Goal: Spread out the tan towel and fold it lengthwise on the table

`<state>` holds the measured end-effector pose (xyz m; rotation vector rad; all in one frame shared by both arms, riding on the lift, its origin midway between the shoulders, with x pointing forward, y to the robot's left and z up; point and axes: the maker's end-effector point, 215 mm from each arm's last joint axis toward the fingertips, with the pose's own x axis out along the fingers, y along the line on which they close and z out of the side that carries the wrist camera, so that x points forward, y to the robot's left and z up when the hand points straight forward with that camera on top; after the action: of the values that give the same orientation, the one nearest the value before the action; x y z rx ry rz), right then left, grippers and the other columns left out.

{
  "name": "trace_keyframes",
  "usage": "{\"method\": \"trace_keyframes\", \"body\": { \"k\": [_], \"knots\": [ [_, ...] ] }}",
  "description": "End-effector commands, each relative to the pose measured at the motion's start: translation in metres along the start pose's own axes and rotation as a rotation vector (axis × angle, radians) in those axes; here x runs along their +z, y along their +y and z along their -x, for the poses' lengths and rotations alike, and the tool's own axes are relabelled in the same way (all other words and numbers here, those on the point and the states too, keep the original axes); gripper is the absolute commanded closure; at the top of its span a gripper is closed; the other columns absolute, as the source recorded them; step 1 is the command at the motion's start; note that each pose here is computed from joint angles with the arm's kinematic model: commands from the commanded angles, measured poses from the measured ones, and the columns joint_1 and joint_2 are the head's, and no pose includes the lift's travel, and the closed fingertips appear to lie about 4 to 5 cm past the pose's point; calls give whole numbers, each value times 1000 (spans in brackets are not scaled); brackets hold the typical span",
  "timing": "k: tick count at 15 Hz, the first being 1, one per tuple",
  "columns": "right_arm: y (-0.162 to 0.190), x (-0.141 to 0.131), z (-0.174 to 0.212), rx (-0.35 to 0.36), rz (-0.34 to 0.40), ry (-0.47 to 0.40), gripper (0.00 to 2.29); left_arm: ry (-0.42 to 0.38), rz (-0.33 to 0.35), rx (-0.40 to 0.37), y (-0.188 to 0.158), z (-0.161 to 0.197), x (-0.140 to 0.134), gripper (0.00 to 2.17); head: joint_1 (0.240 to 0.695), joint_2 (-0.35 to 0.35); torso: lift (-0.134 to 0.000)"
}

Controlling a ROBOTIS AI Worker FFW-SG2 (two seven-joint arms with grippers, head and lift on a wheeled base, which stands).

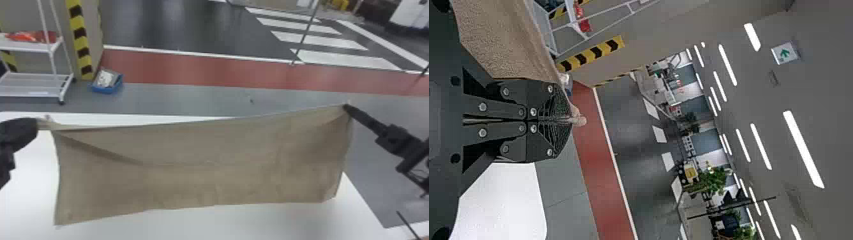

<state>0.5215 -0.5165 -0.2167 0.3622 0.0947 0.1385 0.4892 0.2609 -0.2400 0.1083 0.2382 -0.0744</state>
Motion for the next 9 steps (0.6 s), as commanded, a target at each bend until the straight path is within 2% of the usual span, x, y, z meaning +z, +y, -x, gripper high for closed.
{"method": "trace_keyframes", "body": {
  "k": [1,4,6,8,9],
  "knots": [
    [-18,8,13,-12,-60,-48,1325,32,2,28,16,8,-4,1541,608,-269,-124],
    [-11,3,10,6,-65,-40,1325,66,-12,54,33,20,-5,1541,615,-277,-124],
    [12,-11,-12,44,-56,-25,1325,74,-13,57,38,16,-9,1541,620,-266,-124],
    [30,-17,-43,48,-26,-43,1325,72,25,58,50,-7,-12,1541,624,-240,-124],
    [34,-11,-59,48,-16,-75,1325,77,48,54,57,-24,-11,1541,619,-206,-124]
  ]
}}
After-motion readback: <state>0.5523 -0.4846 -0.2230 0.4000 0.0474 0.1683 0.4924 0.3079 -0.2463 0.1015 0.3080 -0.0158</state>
